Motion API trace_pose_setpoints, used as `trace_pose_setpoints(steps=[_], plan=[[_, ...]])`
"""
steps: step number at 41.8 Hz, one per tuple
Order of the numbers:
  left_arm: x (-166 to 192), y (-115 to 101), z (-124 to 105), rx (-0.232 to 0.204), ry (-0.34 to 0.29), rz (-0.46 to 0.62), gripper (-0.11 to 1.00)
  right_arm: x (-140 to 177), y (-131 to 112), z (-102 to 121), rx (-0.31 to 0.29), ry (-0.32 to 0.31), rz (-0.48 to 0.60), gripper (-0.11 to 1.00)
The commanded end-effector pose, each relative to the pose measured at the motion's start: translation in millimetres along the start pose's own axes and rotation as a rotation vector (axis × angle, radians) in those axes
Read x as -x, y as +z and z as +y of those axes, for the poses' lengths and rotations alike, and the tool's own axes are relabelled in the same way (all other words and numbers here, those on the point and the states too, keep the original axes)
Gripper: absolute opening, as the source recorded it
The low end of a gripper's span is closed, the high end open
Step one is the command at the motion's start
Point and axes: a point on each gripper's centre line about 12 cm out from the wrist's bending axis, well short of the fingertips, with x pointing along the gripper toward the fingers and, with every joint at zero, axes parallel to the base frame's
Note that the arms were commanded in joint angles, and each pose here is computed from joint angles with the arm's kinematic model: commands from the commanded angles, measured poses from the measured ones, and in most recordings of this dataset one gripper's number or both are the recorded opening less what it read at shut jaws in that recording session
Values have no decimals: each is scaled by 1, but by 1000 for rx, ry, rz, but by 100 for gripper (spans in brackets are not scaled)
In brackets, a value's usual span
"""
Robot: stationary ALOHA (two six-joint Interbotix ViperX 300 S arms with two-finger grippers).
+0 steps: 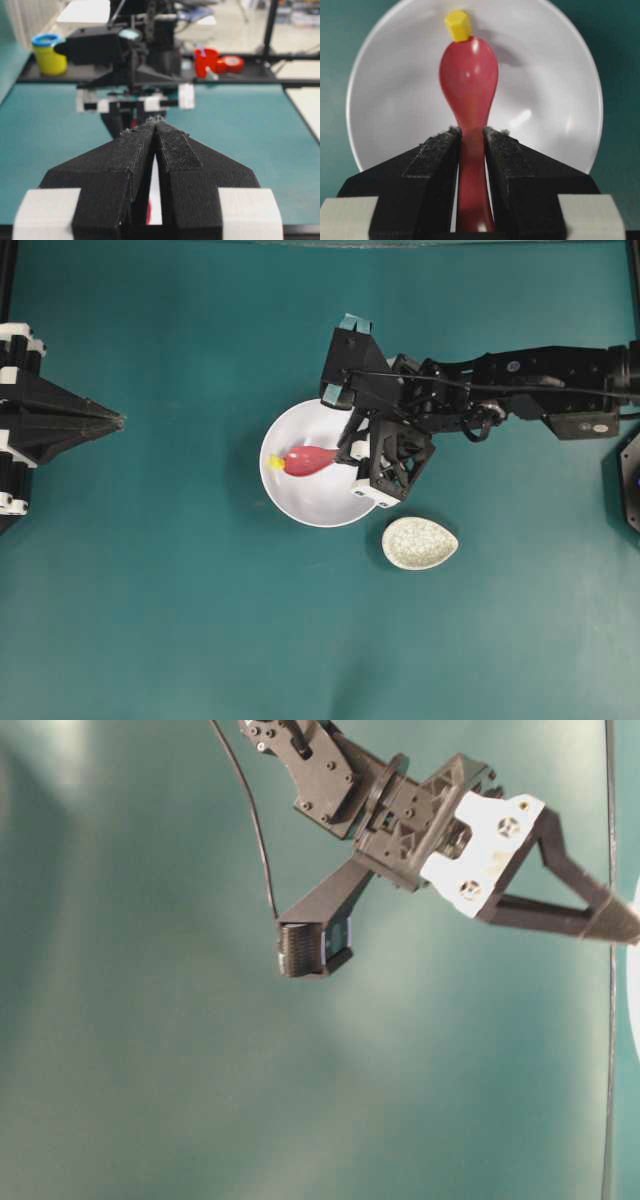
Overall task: Scoop the yellow hexagonal prism block from the bowl with a spoon using the right arm.
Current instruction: 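Raise the spoon carrying the yellow block up out of the bowl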
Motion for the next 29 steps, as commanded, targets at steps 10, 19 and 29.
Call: trace_pose_setpoints(steps=[10,19,29], plan=[[-3,9,0,-5,-1,-21,0,12,21,6,1,16,-79,24],[-3,8,0,-3,0,-18,0,22,27,9,5,23,-116,24],[-3,9,0,-3,1,-21,0,31,31,10,6,28,-165,24]])
